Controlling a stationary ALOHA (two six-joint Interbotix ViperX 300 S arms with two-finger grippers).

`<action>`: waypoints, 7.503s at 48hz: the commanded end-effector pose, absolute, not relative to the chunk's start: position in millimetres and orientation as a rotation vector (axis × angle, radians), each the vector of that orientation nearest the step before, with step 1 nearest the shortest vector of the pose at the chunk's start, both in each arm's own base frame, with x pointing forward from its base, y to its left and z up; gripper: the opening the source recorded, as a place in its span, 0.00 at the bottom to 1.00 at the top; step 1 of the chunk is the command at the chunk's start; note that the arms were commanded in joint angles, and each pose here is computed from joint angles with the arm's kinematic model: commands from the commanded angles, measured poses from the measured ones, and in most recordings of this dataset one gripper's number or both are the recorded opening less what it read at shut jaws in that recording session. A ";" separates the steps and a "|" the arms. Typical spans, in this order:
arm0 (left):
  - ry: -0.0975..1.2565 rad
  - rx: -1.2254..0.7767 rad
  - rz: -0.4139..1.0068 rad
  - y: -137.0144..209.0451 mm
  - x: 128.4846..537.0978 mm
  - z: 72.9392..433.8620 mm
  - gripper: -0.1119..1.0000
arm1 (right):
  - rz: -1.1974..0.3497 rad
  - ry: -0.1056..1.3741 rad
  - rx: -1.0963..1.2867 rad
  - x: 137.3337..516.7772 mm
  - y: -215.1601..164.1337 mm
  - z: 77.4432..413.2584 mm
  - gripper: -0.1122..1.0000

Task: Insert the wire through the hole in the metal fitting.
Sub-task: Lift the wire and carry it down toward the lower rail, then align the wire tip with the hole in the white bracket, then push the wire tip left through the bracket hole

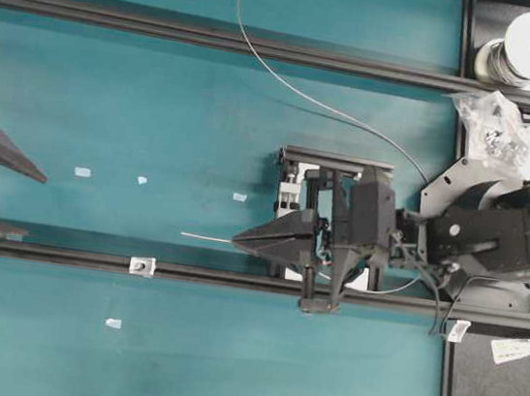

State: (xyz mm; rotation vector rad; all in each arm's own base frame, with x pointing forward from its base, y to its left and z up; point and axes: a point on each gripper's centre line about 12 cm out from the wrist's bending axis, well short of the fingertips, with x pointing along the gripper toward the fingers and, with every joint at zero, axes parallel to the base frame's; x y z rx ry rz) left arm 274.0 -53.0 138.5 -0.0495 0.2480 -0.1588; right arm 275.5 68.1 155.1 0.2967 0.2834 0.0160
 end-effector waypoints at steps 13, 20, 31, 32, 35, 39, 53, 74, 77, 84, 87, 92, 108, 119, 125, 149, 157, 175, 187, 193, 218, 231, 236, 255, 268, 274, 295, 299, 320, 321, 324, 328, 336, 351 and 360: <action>0.238 -0.102 -0.162 -57.8 279.3 139.3 0.89 | -0.111 0.297 0.269 280.5 98.4 150.4 0.09; 0.263 -0.105 -0.168 -61.3 282.8 131.0 0.89 | -0.108 0.328 0.255 281.8 109.5 148.1 0.09; 0.283 -0.120 -0.175 -66.5 289.8 117.2 0.89 | -0.078 0.389 0.264 280.8 115.3 142.2 0.09; 0.281 -0.121 -0.179 -68.1 290.5 116.5 0.89 | -0.078 0.391 0.266 280.7 115.3 142.3 0.09; 0.278 -0.120 -0.184 -69.9 292.2 114.9 0.89 | -0.072 0.403 0.265 280.3 116.2 140.8 0.09; 0.283 -0.118 -0.188 -71.6 293.2 112.4 0.89 | -0.066 0.422 0.267 279.1 117.0 138.6 0.09; 0.302 -0.117 -0.198 -76.7 297.7 105.1 0.89 | -0.066 0.453 0.256 279.5 118.6 130.0 0.09; 0.303 -0.115 -0.207 -80.9 302.1 103.4 0.89 | -0.080 0.469 0.249 281.7 119.2 121.3 0.09; 0.301 -0.116 -0.207 -81.0 302.6 103.7 0.89 | -0.084 0.464 0.248 282.5 119.0 121.0 0.09; 0.298 -0.116 -0.209 -81.7 303.4 104.4 0.89 | -0.094 0.452 0.240 283.4 117.7 120.2 0.09; 0.297 -0.116 -0.209 -81.9 303.8 104.7 0.88 | -0.098 0.445 0.238 283.4 116.9 120.7 0.09; 0.297 -0.116 -0.209 -81.9 303.8 104.7 0.89 | -0.099 0.441 0.239 283.9 117.0 121.4 0.09; 0.303 -0.116 -0.207 -81.3 303.4 103.9 0.88 | -0.099 0.443 0.236 284.7 117.6 120.3 0.09; 0.301 -0.116 -0.209 -82.0 304.1 104.4 0.88 | -0.105 0.453 0.227 286.5 118.6 115.0 0.09; 0.298 -0.116 -0.209 -82.2 305.0 105.1 0.88 | -0.105 0.448 0.226 287.1 118.7 115.8 0.09; 0.290 -0.116 -0.201 -80.0 307.6 106.9 0.88 | -0.108 0.447 0.220 285.7 117.6 114.6 0.09; 0.294 -0.115 -0.201 -79.8 307.1 105.9 0.88 | -0.113 0.445 0.215 284.8 116.2 113.8 0.09; 0.294 -0.107 -0.202 -79.8 307.1 105.9 0.88 | -0.108 0.432 0.217 287.4 118.0 116.8 0.09; 0.290 -0.108 -0.202 -80.1 308.0 106.6 0.88 | -0.110 0.434 0.212 288.4 118.0 115.1 0.09; 0.286 -0.107 -0.203 -80.5 309.4 107.6 0.88 | -0.107 0.428 0.211 290.2 119.2 116.0 0.09; 0.287 -0.106 -0.204 -80.5 308.9 107.3 0.88 | -0.101 0.413 0.197 292.9 121.2 117.3 0.09; 0.286 -0.106 -0.204 -80.6 309.4 107.6 0.88 | -0.092 0.398 0.185 296.4 123.5 118.3 0.09; 0.284 -0.107 -0.201 -79.8 310.1 108.0 0.88 | -0.093 0.400 0.184 298.4 124.5 116.8 0.09; 0.282 -0.108 -0.200 -79.4 310.7 108.3 0.88 | -0.096 0.384 0.179 301.3 124.4 118.7 0.09; 0.281 -0.108 -0.197 -78.6 311.4 108.7 0.88 | -0.103 0.387 0.179 303.7 123.2 117.0 0.09; 0.281 -0.108 -0.197 -78.6 311.4 108.7 0.88 | -0.108 0.389 0.179 304.6 122.1 116.3 0.09; 0.287 -0.108 -0.193 -77.5 311.0 107.8 0.88 | -0.116 0.395 0.177 307.4 120.7 113.8 0.09; 0.287 -0.108 -0.192 -77.0 311.1 107.8 0.88 | -0.114 0.391 0.176 307.9 121.1 114.4 0.09; 0.287 -0.108 -0.190 -76.5 311.2 107.8 0.88 | -0.079 0.384 0.163 310.0 125.6 116.5 0.09; 0.287 -0.108 -0.190 -76.5 311.2 107.8 0.88 | -0.078 0.383 0.164 310.3 125.9 116.9 0.09; 0.287 -0.108 -0.190 -76.5 311.2 107.8 0.88 | -0.079 0.384 0.163 310.0 125.6 116.5 0.09; 0.288 -0.108 -0.190 -76.4 310.8 107.4 0.88 | -0.079 0.384 0.163 310.0 125.6 116.5 0.09; 0.290 -0.108 -0.190 -76.3 310.3 107.1 0.88 | -0.080 0.384 0.162 309.3 124.9 116.1 0.09; 0.288 -0.108 -0.190 -76.4 310.8 107.4 0.88 | -0.085 0.392 0.160 305.5 122.2 113.2 0.09; 0.288 -0.108 -0.190 -76.4 310.8 107.4 0.88 | -0.093 0.388 0.154 302.5 119.1 111.5 0.09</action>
